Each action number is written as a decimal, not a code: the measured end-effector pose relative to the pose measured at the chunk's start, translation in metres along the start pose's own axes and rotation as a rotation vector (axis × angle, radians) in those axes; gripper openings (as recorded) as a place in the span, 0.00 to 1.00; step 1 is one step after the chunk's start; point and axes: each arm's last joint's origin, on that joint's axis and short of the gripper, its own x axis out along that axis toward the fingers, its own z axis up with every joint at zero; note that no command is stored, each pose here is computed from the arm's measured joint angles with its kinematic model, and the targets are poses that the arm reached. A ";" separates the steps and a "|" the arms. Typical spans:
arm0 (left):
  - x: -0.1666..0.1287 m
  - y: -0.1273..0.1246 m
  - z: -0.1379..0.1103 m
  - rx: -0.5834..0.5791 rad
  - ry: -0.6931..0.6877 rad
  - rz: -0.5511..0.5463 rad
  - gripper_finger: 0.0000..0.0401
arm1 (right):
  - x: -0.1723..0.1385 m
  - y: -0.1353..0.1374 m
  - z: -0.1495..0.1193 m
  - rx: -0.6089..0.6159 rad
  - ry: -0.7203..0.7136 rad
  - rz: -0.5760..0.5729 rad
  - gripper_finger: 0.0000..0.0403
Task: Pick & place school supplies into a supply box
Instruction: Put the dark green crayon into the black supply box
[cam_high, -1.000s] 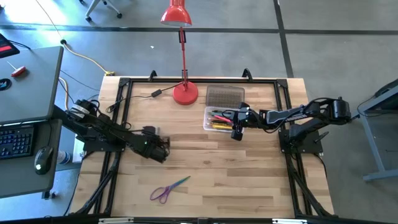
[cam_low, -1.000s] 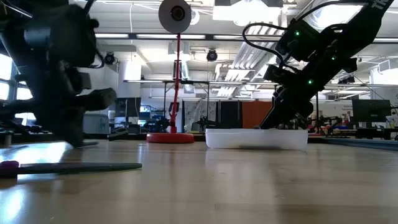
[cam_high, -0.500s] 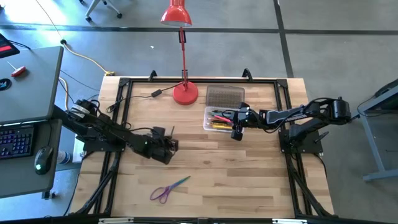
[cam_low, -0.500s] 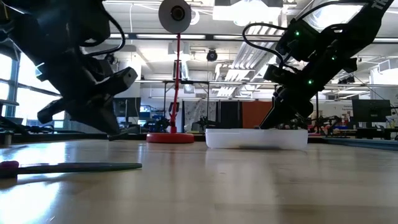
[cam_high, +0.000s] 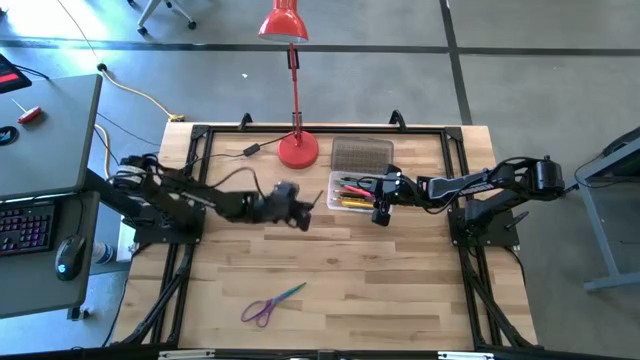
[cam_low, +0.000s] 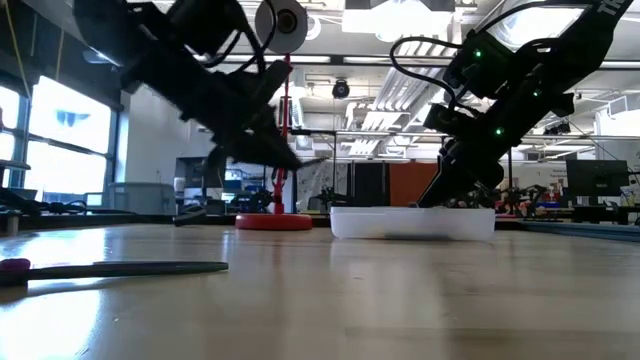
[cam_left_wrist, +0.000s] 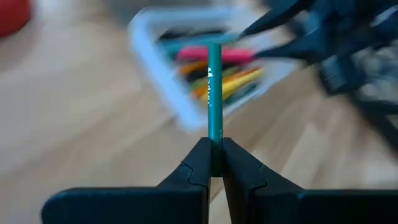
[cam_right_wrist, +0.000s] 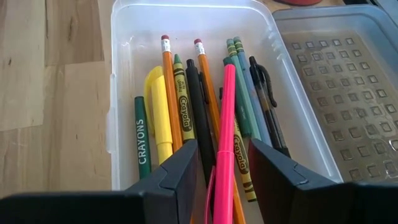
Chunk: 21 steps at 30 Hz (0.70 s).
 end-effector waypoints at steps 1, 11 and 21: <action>0.003 0.001 0.007 0.015 -0.013 -0.038 0.14 | 0.000 0.000 0.000 0.000 -0.001 0.000 0.30; 0.027 0.014 0.054 0.032 -0.034 -0.101 0.14 | 0.000 0.000 0.000 0.001 0.000 0.000 0.30; 0.089 -0.009 0.055 0.078 0.151 -0.043 0.14 | 0.000 0.000 0.002 0.004 -0.017 -0.001 0.30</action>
